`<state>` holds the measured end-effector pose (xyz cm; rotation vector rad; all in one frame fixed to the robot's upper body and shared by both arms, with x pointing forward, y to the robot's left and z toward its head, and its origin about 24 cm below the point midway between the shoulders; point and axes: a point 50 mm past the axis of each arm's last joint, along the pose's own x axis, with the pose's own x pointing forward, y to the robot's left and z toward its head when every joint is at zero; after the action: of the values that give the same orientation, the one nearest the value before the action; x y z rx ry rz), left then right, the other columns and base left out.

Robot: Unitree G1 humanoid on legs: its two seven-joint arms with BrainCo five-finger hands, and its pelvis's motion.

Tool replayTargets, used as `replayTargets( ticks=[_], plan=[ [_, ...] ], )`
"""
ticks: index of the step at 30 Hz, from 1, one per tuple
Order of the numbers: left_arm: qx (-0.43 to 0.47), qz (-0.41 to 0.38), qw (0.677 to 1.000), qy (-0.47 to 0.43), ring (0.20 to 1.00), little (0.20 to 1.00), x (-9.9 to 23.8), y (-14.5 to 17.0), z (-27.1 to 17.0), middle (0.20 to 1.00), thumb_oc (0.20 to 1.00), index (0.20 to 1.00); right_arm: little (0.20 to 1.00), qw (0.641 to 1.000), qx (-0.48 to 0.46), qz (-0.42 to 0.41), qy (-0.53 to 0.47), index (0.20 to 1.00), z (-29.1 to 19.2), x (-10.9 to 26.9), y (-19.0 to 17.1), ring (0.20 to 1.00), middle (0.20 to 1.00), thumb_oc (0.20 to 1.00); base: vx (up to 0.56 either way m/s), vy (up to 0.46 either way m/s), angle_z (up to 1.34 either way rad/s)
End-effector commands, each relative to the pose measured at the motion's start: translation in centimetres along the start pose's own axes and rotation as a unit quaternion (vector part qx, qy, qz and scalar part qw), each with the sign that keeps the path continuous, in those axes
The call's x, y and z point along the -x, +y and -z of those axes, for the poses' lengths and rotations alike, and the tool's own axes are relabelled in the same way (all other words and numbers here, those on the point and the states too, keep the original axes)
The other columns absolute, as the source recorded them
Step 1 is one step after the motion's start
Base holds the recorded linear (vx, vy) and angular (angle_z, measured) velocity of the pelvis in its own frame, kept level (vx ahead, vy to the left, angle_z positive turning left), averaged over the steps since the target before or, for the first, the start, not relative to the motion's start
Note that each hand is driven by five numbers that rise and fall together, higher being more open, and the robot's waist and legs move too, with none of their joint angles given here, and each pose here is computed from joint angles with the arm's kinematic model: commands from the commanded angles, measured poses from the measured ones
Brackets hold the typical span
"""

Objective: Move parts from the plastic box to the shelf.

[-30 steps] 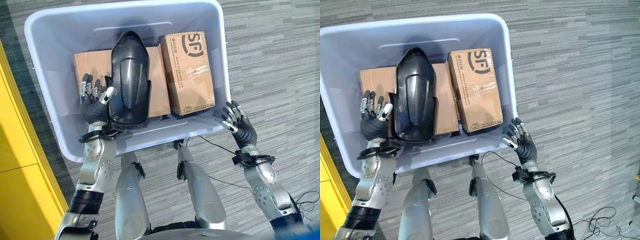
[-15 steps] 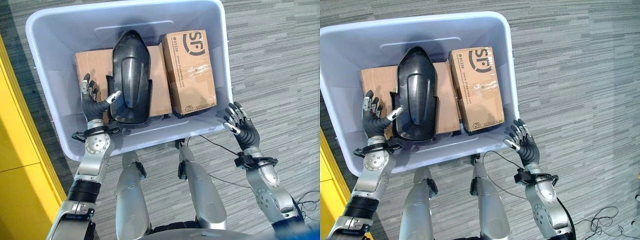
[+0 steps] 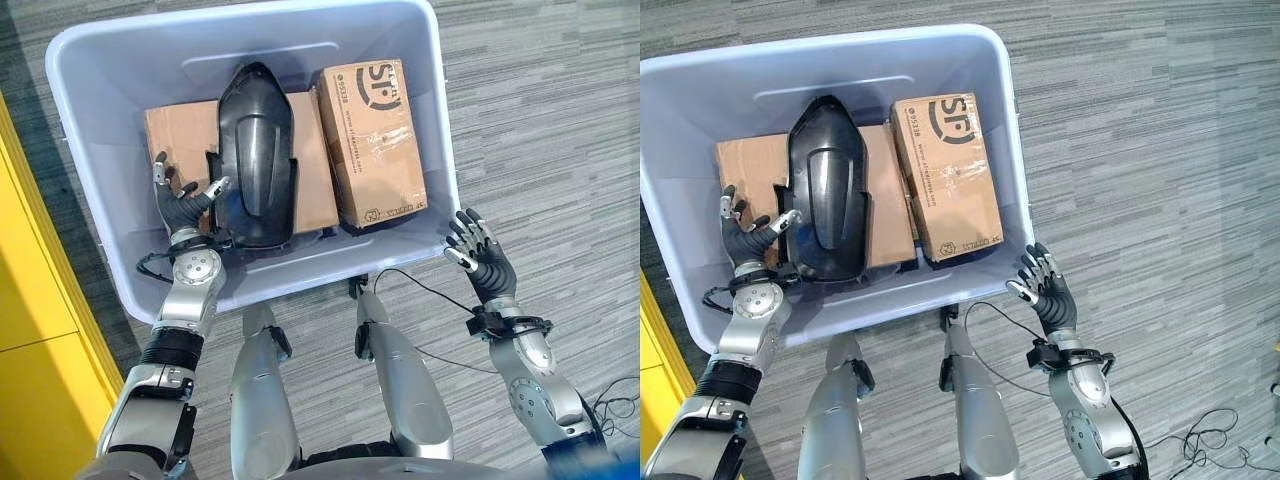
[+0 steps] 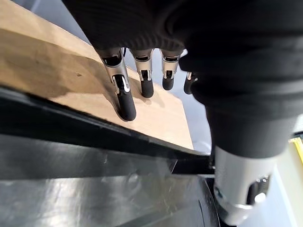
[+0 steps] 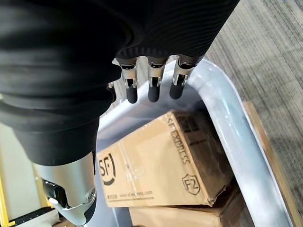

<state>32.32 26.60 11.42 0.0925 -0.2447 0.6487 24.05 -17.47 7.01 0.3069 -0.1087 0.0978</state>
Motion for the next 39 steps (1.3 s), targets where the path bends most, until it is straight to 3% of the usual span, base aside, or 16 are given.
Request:
replayTargets(
  ticks=[1, 6, 15, 19, 24, 32, 39],
  plan=[
    [-0.007, -0.043, 0.996, 0.076, 1.000, 1.000, -0.8, 1.8, 2.4, 1.000, 1.000, 1.000, 1.000, 0.999, 0.006, 0.008, -0.043, 1.000, -1.7, 0.0, -0.6, 1.000, 1.000, 1.000, 0.00, 0.000, 0.00],
    [-0.044, -0.023, 0.995, 0.084, 1.000, 1.000, -1.9, 1.1, 2.2, 1.000, 1.000, 1.000, 1.000, 0.999, 0.011, 0.002, -0.039, 1.000, -1.7, 0.0, -0.4, 1.000, 1.000, 1.000, 0.00, 0.004, 0.01],
    [-0.185, 0.091, 0.978, -0.016, 1.000, 1.000, -2.2, -4.3, -0.9, 1.000, 1.000, 1.000, 1.000, 0.999, 0.019, -0.004, -0.039, 1.000, -1.8, -0.2, -0.7, 1.000, 1.000, 1.000, 0.00, 0.002, 0.00],
    [-0.207, 0.120, 0.969, -0.067, 1.000, 1.000, -1.7, -5.8, -2.3, 1.000, 1.000, 1.000, 1.000, 0.999, 0.018, -0.001, -0.047, 1.000, -2.1, -0.4, -0.8, 1.000, 1.000, 1.000, 0.00, 0.000, 0.00],
    [-0.161, 0.143, 0.974, -0.078, 1.000, 1.000, -0.2, -6.6, -2.6, 1.000, 1.000, 1.000, 1.000, 0.998, 0.017, 0.005, -0.053, 1.000, -2.3, -0.6, -1.0, 1.000, 1.000, 1.000, 0.01, -0.002, -0.02],
    [-0.075, 0.145, 0.985, -0.065, 1.000, 1.000, 1.8, -4.0, -2.0, 1.000, 1.000, 1.000, 1.000, 0.998, 0.021, 0.011, -0.057, 1.000, -2.6, -0.4, -1.2, 1.000, 1.000, 1.000, 0.00, 0.000, 0.00],
    [0.027, 0.182, 0.982, -0.041, 1.000, 1.000, 4.0, -4.1, -2.0, 1.000, 1.000, 1.000, 1.000, 0.998, 0.021, 0.012, -0.055, 1.000, -2.6, -0.2, -1.2, 1.000, 1.000, 1.000, 0.00, 0.000, 0.00]
  ],
)
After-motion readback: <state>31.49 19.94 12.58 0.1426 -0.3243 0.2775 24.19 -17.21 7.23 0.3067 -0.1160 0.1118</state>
